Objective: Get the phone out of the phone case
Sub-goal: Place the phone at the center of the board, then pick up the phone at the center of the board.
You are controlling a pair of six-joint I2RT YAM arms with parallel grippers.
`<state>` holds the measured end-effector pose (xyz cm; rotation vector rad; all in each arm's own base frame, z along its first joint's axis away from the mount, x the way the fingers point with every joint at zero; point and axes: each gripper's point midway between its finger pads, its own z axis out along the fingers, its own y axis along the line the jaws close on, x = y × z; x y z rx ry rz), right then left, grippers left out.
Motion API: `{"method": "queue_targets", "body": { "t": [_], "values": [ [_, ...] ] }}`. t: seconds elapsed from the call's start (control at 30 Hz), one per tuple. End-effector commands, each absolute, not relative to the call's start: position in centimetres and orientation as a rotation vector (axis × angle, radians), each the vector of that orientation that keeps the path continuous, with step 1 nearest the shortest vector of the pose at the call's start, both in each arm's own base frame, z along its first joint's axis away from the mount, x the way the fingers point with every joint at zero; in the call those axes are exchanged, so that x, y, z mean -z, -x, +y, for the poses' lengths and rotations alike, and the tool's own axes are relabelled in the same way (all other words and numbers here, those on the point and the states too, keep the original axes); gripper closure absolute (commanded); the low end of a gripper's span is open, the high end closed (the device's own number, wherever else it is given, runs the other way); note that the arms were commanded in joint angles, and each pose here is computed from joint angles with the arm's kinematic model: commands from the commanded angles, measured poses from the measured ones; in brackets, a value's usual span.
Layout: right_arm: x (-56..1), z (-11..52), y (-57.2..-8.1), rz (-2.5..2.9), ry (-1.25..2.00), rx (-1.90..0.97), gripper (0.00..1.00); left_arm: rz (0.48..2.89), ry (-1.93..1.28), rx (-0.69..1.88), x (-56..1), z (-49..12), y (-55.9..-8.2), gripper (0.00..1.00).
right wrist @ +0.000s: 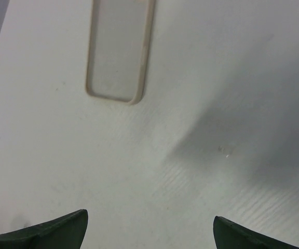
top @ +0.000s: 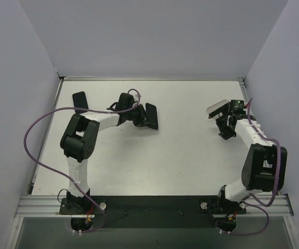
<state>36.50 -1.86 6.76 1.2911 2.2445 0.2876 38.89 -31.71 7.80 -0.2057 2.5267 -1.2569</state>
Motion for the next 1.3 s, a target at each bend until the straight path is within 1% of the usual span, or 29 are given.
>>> {"method": "queue_targets", "body": {
  "t": [0.0, 0.03, 0.07, 0.1, 0.13, 0.17, 0.2, 0.27, 0.3, 0.33, 0.4, 0.47, 0.6, 0.73, 0.8, 0.87, 1.0, 1.07, 1.17, 1.23, 1.27],
  "values": [
    [-8.2, 1.0, -34.9, 2.301, -1.117, -0.252, 0.0, 2.388, 0.13, 1.346, -10.6, -33.7, -42.9, 1.0],
    [-8.0, 1.9, -34.3, 2.327, -1.09, -0.256, 0.0, 2.428, 0.146, 1.328, -9.2, -33.8, -43.0, 1.0],
    [-8.1, 3.1, -33.8, 2.345, -1.055, -0.281, 0.0, 2.421, 0.14, 1.322, -9.4, -33.9, -43.7, 1.0],
    [-8.0, 3.6, -33.4, 2.357, -1.038, -0.292, 0.0, 2.427, 0.133, 1.309, -9.1, -33.9, -44.0, 0.93],
    [-7.3, 4.4, -32.3, 2.391, -1.018, -0.294, 0.0, 2.49, 0.156, 1.28, -7.5, -33.6, -43.7, 0.86],
    [-7.5, 4.6, -31.8, 2.387, -1.007, -0.303, 0.0, 2.491, 0.145, 1.262, -7.7, -33.7, -44.1, 0.82],
    [-7.3, 4.9, -31.3, 2.397, -0.999, -0.307, 0.0, 2.503, 0.137, 1.206, -7.1, -33.2, -44.4, 0.67],
    [-7.0, 5.1, -30.3, 2.414, -0.967, -0.304, 0.0, 2.546, 0.14, 1.141, -6.6, -32.6, -44.1, 0.44],
    [-6.8, 5.1, -29.7, 2.433, -0.959, -0.288, 0.0, 2.537, 0.119, 1.082, -6.8, -32.0, -44.6, 0.12],
    [-6.7, 5.0, -29.3, 2.445, -0.938, -0.274, 0.0, 2.577, 0.125, 1.037, -6.4, -31.4, -44.1, 0.05],
    [-6.6, 4.6, -28.4, 2.463, -0.935, -0.239, 0.0, 2.574, 0.08, 0.976, -7.1, -30.7, -44.2, 0.05],
    [-6.9, 4.6, -28.0, 2.469, -0.91, -0.238, 0.0, 2.622, 0.053, 0.874, -7.1, -28.8, -43.6, 0.04],
    [-7.6, 4.8, -27.8, 2.469, -0.866, -0.247, 0.0, 2.644, 0.1, 0.532, -9.4, -22.7, -43.5, 0.04],
    [-7.7, 5.3, -28.1, 2.484, -0.835, -0.259, 0.0, 2.637, 0.154, 0.291, -11.6, -17.2, -44.0, 0.04],
    [-7.8, 5.7, -28.3, 2.496, -0.812, -0.27, 0.0, 2.646, 0.206, 0.112, -11.9, -13.4, -43.9, 0.04],
    [-7.7, 6.3, -28.6, 2.518, -0.784, -0.289, 0.0, 2.627, 0.256, -0.012, -12.2, -10.7, -44.3, 0.03],
    [-7.2, 7.2, -28.9, 2.588, -0.751, -0.321, 0.01, 2.594, 0.337, -0.106, -12.4, -5.8, -45.2, 0.03],
    [-7.0, 7.6, -28.9, 2.603, -0.74, -0.337, 0.01, 2.565, 0.351, -0.202, -12.4, -3.6, -45.6, 0.03],
    [-7.1, 7.9, -29.0, 2.608, -0.725, -0.344, 0.01, 2.536, 0.33, -0.28, -11.8, -1.3, -46.2, 0.03],
    [-7.1, 8.0, -29.0, 2.609, -0.716, -0.346, 0.0, 2.518, 0.38, -0.282, -11.6, 0.4, -46.8, 0.03],
    [-6.9, 8.0, -28.9, 2.617, -0.712, -0.343, 0.0, 2.53, 0.403, -0.214, -11.4, 0.3, -47.0, 0.03]
  ]
}}
